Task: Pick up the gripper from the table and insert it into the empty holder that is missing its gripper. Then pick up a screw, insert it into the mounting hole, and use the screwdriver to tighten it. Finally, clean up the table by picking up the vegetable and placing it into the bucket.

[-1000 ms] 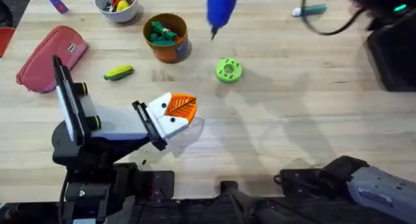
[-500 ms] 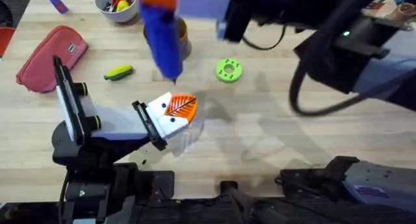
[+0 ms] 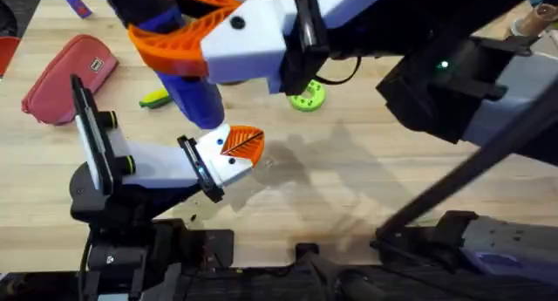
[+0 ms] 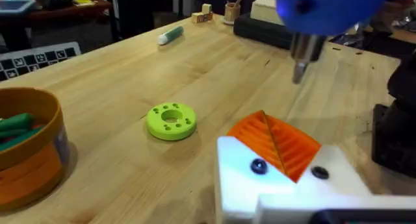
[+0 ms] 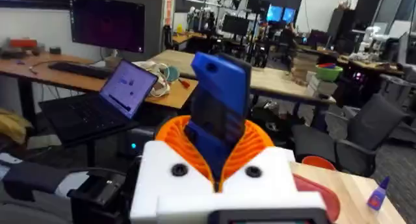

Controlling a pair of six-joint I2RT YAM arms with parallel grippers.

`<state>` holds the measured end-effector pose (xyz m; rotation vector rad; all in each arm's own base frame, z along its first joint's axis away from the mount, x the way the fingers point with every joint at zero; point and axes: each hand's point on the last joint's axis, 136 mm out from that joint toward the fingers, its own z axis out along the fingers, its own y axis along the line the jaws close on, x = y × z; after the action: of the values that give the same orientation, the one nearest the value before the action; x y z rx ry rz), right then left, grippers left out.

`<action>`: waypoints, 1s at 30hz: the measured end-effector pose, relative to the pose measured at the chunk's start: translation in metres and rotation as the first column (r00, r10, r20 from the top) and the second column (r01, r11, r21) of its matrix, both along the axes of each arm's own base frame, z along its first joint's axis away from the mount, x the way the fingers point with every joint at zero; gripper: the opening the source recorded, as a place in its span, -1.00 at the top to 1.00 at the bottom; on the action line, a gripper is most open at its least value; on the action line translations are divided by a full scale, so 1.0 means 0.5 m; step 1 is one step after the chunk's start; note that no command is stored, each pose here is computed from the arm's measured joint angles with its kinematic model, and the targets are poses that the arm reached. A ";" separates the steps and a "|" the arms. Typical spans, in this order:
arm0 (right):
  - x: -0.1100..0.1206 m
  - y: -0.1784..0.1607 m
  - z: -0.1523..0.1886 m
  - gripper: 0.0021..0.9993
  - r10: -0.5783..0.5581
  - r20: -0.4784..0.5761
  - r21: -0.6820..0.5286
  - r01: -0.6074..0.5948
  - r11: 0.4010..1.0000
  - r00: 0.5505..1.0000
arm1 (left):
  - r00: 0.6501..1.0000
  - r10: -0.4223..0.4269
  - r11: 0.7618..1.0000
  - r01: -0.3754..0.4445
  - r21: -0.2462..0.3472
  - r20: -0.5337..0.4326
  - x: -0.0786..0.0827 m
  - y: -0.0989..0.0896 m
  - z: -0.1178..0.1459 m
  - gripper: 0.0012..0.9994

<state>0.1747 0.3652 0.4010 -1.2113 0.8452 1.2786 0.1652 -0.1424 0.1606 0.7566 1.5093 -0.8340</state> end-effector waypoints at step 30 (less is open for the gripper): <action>0.017 0.025 -0.091 0.96 0.020 -0.053 -0.009 -0.021 1.000 0.998 | 1.000 0.000 1.000 0.000 0.000 0.000 0.000 0.000 0.000 0.97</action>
<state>0.1834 0.3779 0.3553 -1.2009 0.8801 1.3296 0.1652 -0.1424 0.1606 0.7568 1.5094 -0.8345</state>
